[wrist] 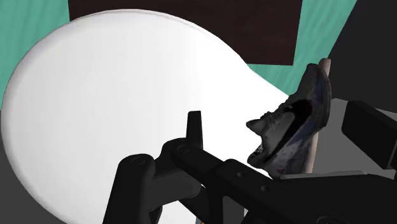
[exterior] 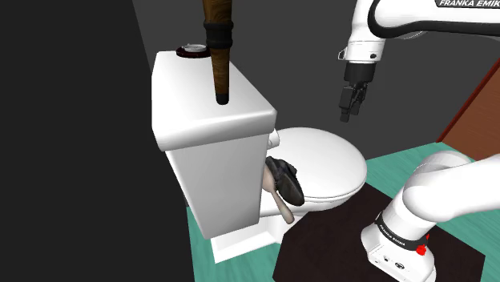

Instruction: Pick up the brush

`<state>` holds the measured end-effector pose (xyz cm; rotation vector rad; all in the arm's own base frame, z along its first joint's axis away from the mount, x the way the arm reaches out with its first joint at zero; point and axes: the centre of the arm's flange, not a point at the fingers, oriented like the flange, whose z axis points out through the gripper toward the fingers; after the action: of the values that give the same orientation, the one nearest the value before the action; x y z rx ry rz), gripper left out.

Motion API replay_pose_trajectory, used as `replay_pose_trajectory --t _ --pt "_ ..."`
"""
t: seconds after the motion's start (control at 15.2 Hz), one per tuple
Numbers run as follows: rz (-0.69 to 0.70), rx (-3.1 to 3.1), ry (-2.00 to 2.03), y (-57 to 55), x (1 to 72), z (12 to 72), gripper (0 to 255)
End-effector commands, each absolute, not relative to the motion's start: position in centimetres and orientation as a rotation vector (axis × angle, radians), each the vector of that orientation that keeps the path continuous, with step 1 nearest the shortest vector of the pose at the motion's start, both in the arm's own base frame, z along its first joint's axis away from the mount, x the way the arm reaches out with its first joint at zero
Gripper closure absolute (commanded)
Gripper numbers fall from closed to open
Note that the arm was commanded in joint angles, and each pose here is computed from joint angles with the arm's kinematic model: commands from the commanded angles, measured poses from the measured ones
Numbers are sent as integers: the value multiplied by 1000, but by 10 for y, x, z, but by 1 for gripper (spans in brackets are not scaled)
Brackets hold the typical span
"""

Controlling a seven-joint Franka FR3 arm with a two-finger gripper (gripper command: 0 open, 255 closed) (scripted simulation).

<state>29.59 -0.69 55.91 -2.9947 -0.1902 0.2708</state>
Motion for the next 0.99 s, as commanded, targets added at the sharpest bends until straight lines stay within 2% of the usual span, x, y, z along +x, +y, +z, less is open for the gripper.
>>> replay_pose_trajectory --t 0.0,0.92 --pt "271 -2995 -190 -7 296 559 0" --pt "208 -2883 -163 71 403 446 0"
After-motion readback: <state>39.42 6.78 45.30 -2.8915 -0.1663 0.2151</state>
